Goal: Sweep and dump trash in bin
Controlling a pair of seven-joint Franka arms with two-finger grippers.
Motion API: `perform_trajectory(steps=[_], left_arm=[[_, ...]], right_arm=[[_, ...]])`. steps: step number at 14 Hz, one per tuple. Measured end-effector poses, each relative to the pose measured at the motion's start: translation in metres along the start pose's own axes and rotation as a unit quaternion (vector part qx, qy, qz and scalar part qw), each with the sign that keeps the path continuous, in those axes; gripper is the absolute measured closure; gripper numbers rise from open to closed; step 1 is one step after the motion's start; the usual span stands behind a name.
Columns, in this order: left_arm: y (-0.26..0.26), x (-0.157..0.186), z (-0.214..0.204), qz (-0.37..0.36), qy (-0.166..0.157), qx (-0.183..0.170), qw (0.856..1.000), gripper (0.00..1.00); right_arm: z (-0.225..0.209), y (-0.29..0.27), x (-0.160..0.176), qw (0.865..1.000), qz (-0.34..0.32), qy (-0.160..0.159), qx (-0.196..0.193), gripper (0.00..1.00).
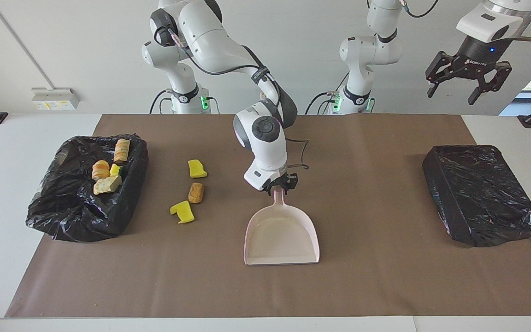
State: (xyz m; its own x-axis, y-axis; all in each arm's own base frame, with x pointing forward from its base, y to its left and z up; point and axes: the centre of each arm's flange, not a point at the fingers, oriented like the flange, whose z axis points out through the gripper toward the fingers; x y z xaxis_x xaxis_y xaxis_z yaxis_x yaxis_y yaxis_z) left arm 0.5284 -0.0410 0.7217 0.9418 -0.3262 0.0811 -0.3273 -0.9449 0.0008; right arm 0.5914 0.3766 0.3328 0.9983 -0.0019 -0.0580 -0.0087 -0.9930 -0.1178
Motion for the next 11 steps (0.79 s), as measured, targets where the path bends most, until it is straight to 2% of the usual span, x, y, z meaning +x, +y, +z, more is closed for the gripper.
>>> perform_trajectory(steps=[2, 3, 6, 8, 11], left_arm=[[-0.004, -0.001, 0.001, -0.003, -0.004, 0.008, 1.000, 0.00], [-0.005, -0.001, 0.002, -0.004, -0.006, 0.011, 1.000, 0.00], [-0.002, -0.001, 0.001, -0.001, -0.006, 0.014, 1.000, 0.00], [0.001, -0.001, 0.000, 0.002, -0.006, 0.014, 1.000, 0.00], [0.001, -0.002, 0.001, 0.002, -0.007, 0.015, 1.000, 0.00]], right_arm=[[-0.026, 0.002, -0.009, 1.000, -0.002, -0.012, -0.005, 0.07], [-0.043, 0.004, -0.018, 1.000, -0.003, -0.017, -0.006, 0.00], [-0.088, 0.016, -0.062, 1.000, -0.007, -0.029, -0.004, 0.00], [-0.106, 0.018, -0.117, 0.999, -0.020, -0.050, 0.001, 0.00], [-0.093, 0.008, -0.206, 0.995, -0.061, -0.084, -0.005, 0.00]])
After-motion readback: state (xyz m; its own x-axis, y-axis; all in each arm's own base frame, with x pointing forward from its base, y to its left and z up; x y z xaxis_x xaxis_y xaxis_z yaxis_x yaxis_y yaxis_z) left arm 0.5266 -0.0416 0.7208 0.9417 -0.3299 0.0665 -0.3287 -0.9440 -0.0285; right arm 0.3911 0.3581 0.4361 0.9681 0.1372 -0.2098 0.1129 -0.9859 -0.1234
